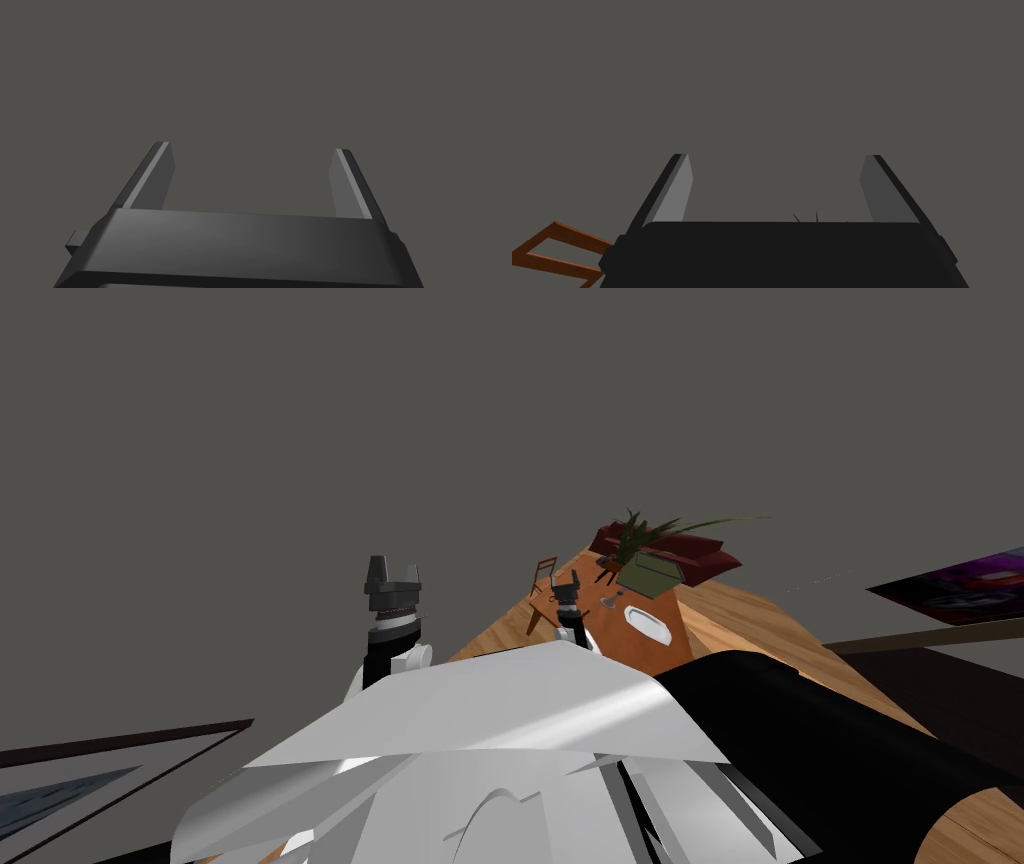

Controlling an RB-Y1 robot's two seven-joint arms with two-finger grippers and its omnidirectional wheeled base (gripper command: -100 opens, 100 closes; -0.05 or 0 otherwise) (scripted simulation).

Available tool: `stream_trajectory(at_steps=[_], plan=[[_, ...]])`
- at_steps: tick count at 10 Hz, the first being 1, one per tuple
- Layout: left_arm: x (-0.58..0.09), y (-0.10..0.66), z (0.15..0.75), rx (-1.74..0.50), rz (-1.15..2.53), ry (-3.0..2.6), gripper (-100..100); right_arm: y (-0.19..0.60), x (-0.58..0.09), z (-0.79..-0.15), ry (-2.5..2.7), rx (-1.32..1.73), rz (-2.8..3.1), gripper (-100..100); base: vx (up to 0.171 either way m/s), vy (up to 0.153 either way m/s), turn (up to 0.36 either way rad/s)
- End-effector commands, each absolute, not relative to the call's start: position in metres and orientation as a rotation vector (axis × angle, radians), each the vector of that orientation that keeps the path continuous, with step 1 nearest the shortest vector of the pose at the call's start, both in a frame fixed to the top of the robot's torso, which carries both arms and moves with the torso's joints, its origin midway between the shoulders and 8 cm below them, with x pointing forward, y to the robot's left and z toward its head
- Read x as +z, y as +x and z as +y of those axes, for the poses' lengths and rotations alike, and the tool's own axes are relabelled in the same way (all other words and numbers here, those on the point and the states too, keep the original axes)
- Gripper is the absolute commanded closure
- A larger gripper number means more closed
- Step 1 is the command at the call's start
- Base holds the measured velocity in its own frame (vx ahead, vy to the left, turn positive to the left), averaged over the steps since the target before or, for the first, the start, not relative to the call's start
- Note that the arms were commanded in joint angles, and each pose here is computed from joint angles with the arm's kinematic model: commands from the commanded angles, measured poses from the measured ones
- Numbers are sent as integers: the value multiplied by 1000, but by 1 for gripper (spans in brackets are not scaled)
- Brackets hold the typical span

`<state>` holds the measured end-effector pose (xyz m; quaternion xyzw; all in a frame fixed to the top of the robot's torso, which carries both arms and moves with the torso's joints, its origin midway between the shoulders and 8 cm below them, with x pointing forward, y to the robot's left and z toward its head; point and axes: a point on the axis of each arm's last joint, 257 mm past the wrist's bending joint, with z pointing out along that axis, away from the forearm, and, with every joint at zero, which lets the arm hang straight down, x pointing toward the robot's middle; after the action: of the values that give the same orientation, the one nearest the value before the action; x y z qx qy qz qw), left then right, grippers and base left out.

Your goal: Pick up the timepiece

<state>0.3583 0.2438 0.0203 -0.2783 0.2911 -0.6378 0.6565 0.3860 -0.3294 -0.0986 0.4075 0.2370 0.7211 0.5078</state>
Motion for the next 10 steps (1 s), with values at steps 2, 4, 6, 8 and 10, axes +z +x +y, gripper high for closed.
stream_trajectory(at_steps=[2,4,6,8,10], plan=[[20,358,244,-1445,660,-631,0,394,-117,-339,1069,1784,541,-100,-5,3,23],[20,358,244,-1445,660,-631,0,399,-136,-347,1142,1810,514,-100,-1,3,18],[20,358,244,-1445,660,-631,0,405,-152,-355,1208,1831,484,-100,2,1,12],[20,358,244,-1445,660,-631,0,409,-170,-364,1281,1853,448,-100,5,0,17],[20,358,244,-1445,660,-631,0,413,-191,-374,1363,1869,406,-100,11,-1,15]])
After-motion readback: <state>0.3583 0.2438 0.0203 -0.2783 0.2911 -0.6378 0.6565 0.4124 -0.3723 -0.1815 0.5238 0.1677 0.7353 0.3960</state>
